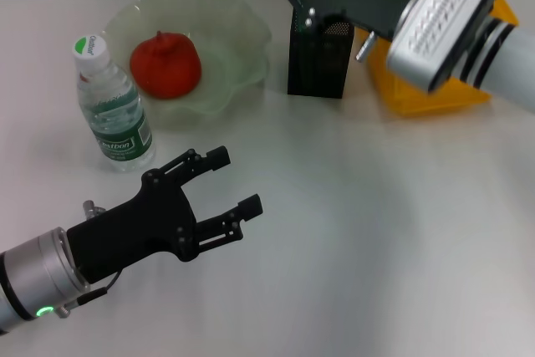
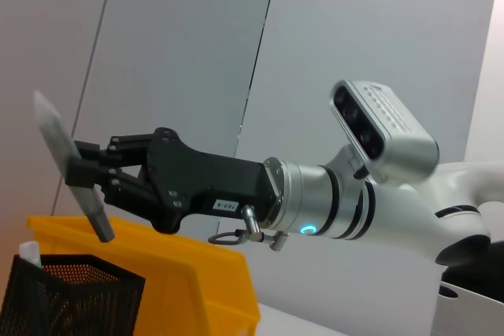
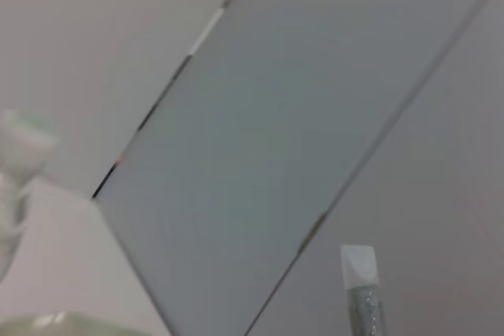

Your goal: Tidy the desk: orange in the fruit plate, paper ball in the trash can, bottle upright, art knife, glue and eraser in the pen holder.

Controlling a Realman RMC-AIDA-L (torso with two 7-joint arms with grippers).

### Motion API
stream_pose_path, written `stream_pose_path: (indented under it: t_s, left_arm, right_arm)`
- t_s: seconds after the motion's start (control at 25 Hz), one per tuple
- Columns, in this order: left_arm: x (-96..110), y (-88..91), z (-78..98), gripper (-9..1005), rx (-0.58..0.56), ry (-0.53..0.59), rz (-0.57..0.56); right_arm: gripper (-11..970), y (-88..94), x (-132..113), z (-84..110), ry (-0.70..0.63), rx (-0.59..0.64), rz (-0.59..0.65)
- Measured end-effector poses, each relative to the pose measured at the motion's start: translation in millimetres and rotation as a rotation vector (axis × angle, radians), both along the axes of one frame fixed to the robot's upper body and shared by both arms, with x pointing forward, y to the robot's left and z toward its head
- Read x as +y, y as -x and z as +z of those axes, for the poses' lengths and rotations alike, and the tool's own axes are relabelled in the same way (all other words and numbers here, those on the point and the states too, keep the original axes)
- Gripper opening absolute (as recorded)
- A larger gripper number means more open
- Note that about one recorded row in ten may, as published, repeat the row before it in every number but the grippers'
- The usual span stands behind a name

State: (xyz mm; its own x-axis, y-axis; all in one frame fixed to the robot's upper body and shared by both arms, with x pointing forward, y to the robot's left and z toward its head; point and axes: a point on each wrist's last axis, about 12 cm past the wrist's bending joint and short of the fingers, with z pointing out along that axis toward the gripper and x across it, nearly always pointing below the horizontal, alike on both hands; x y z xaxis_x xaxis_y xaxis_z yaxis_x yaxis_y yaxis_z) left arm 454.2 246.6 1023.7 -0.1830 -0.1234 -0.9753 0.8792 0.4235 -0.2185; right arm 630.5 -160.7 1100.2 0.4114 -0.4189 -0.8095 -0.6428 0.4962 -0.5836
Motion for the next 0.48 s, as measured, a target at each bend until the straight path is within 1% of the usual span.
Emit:
stream_pose_path:
  t_s: [0.12, 0.32, 0.48]
  left_arm:
    - [0, -0.6, 0.4, 844, -0.002, 0.003, 0.006]
    - [2, -1.2, 0.9, 844, 0.002, 0.005, 0.008]
    - [3, -2.0, 1.7, 844, 0.002, 0.005, 0.007]
  right_arm:
    - [194, -5.5, 0, 4.1, -0.116, 0.097, -0.049]
    - [214, -9.5, -6, 7.4, -0.288, 0.213, -0.114]
    - [231, -8.5, -11, 5.0, -0.369, 0.29, -0.137]
